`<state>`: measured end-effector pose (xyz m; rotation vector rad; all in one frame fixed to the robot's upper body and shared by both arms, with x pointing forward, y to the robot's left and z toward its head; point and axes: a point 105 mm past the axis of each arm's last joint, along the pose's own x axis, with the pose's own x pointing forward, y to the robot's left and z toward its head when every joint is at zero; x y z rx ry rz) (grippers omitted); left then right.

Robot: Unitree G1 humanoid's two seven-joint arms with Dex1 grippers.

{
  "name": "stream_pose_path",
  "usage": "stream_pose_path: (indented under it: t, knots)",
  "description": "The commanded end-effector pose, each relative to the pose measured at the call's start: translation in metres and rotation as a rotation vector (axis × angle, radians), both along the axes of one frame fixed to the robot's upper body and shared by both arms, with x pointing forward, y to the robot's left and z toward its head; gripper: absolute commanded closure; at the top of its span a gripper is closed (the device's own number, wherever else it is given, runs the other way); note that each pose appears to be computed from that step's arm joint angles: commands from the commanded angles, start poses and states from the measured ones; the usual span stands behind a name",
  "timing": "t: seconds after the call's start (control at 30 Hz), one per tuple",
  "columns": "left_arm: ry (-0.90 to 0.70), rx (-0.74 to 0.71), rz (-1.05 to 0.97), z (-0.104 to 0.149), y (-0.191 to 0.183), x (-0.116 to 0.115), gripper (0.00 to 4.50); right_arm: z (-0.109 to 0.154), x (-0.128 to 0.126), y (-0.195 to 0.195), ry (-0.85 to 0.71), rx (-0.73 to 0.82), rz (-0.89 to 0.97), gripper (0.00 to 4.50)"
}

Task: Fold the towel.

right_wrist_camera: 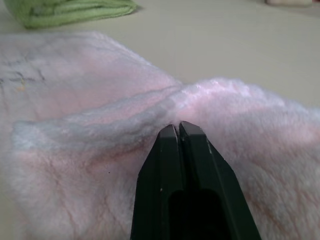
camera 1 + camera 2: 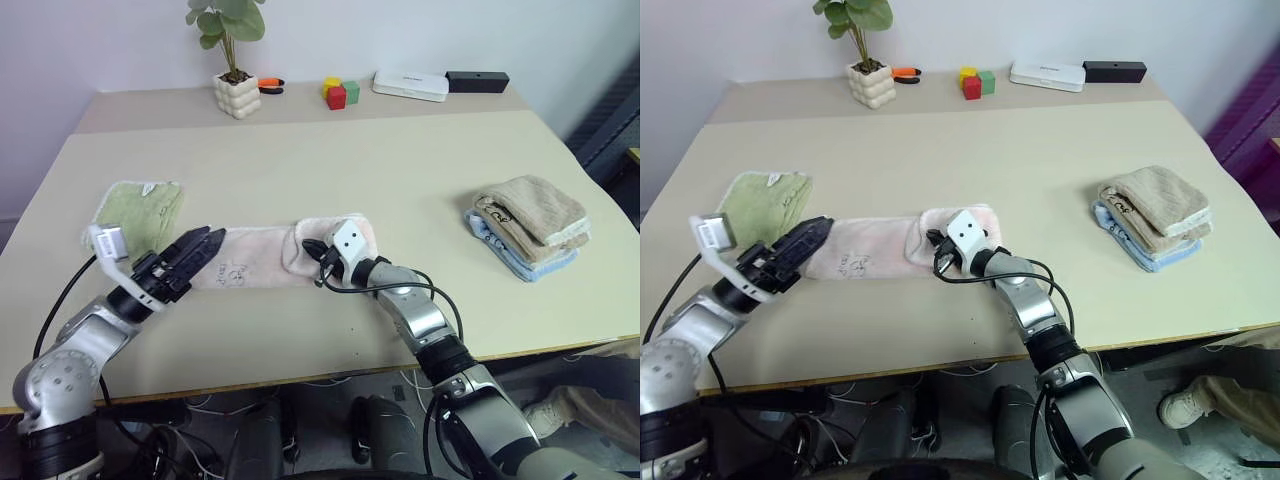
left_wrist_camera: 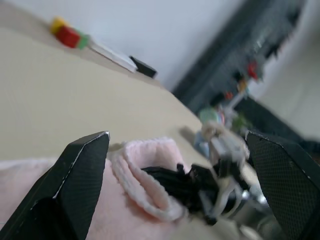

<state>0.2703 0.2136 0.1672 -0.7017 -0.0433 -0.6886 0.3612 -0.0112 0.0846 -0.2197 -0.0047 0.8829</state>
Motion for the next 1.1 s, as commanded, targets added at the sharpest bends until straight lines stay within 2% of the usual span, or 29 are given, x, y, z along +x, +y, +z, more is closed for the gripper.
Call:
stream_pose_path:
  t: [0.03, 0.07, 0.17, 0.23, 0.33, 0.4, 0.6, 0.7, 0.83, 1.1]
  knots:
    - [0.092, -0.109, 0.093, -0.004, 0.007, -0.013, 0.00, -0.014, -0.007, 0.015, 0.033, -0.027, 0.042, 4.45]
    - [0.122, -0.131, 0.112, -0.008, 0.007, -0.016, 0.00, -0.017, -0.009, 0.018, 0.048, -0.029, 0.058, 4.45]
    - [0.187, -0.157, 0.129, -0.016, 0.002, -0.027, 0.00, -0.017, -0.015, 0.026, 0.083, 0.009, 0.116, 3.58]
    - [0.228, -0.198, 0.160, -0.019, 0.004, -0.033, 0.00, 0.000, -0.019, 0.029, 0.067, 0.064, 0.165, 2.70]
    - [0.260, -0.245, 0.195, -0.020, 0.009, -0.038, 0.00, 0.023, -0.018, 0.029, 0.048, 0.141, 0.189, 1.06]
    - [0.286, -0.269, 0.209, -0.022, 0.010, -0.043, 0.00, 0.047, -0.020, 0.022, -0.026, 0.150, 0.222, 0.09]
    - [0.361, -0.356, 0.301, -0.032, 0.020, -0.051, 0.00, 0.105, -0.028, -0.005, -0.156, 0.222, 0.248, 0.04]
    - [0.392, -0.409, 0.369, -0.041, 0.026, -0.044, 0.00, 0.123, -0.035, -0.019, -0.209, 0.208, 0.255, 0.04]
    - [0.423, -0.466, 0.401, -0.045, 0.026, -0.036, 0.00, 0.125, -0.037, -0.036, -0.217, 0.153, 0.242, 0.04]
    - [0.538, -0.460, 0.368, -0.061, 0.016, -0.038, 0.00, 0.125, -0.028, -0.051, -0.236, 0.114, 0.167, 0.04]
